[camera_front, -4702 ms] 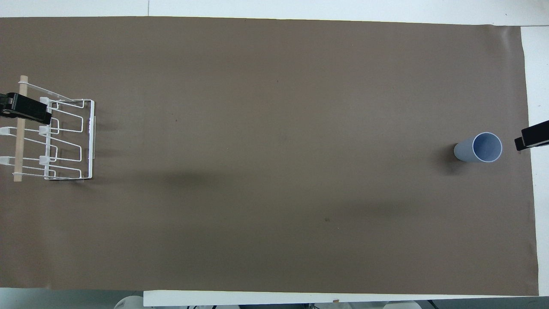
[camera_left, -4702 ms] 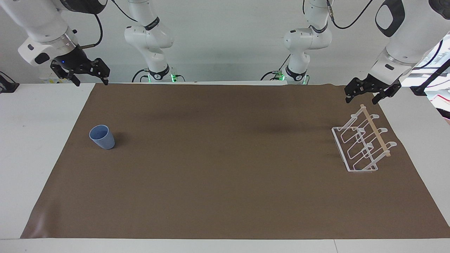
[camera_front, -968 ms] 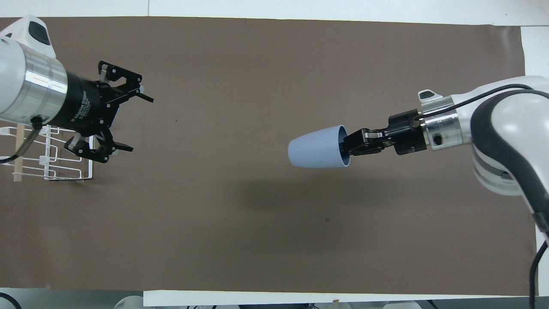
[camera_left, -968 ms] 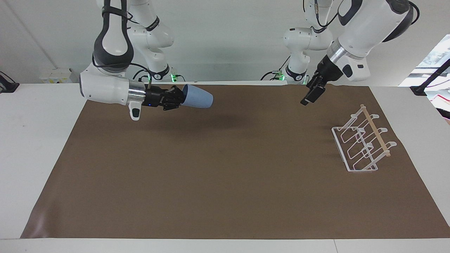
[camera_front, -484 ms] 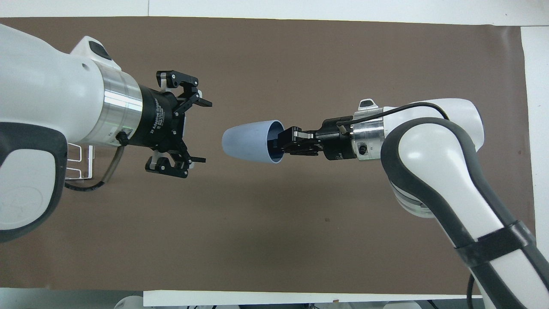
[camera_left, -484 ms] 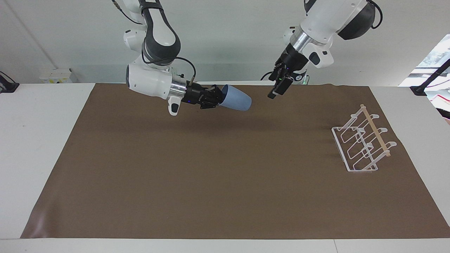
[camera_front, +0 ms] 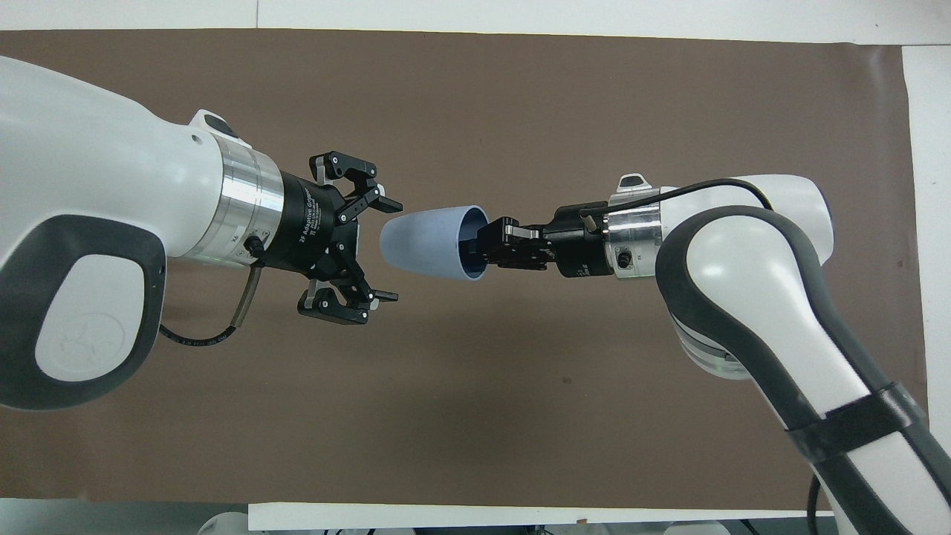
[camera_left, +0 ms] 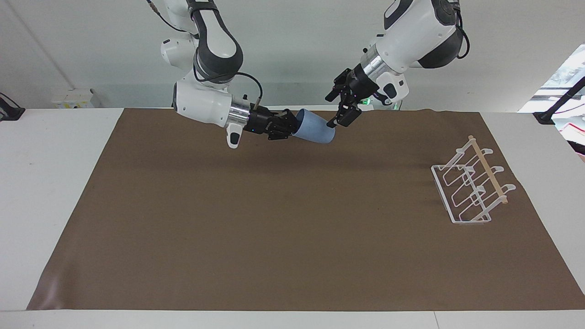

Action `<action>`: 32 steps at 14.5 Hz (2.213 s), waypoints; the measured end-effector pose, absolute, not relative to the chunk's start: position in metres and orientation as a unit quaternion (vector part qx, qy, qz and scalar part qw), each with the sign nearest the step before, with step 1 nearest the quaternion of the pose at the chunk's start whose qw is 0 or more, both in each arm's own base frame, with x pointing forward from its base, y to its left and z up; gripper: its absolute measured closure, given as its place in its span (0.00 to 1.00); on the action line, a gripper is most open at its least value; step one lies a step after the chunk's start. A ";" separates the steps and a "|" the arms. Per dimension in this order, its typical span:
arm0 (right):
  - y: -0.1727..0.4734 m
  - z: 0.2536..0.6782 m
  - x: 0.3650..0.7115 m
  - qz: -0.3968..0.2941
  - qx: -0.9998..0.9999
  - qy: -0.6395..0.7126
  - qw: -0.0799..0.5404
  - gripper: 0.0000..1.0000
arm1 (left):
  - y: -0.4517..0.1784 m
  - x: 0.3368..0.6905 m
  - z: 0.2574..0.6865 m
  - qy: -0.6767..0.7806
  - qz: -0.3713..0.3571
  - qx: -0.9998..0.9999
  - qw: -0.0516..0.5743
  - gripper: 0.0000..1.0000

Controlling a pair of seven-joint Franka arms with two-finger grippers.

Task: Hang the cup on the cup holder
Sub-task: 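Close the left gripper around the cup's outer wall near the right gripper, then release the cup from the right gripper and withdraw it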

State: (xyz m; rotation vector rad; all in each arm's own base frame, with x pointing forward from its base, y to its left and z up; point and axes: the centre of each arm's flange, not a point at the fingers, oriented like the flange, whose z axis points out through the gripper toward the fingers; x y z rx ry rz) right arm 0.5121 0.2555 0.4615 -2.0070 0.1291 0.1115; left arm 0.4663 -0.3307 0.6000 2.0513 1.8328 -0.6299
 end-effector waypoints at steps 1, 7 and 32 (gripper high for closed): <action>0.255 0.461 0.512 0.047 -0.842 0.055 0.534 0.95 | -0.334 0.465 0.598 0.641 -0.219 0.718 0.163 0.00; 0.254 0.460 0.513 0.044 -0.843 0.059 0.533 0.95 | -0.358 0.465 0.574 0.637 -0.212 0.720 0.175 0.00; 0.058 0.512 0.562 -0.055 -0.916 0.073 0.390 0.00 | -0.264 0.505 0.512 0.630 -0.006 0.775 -0.038 0.27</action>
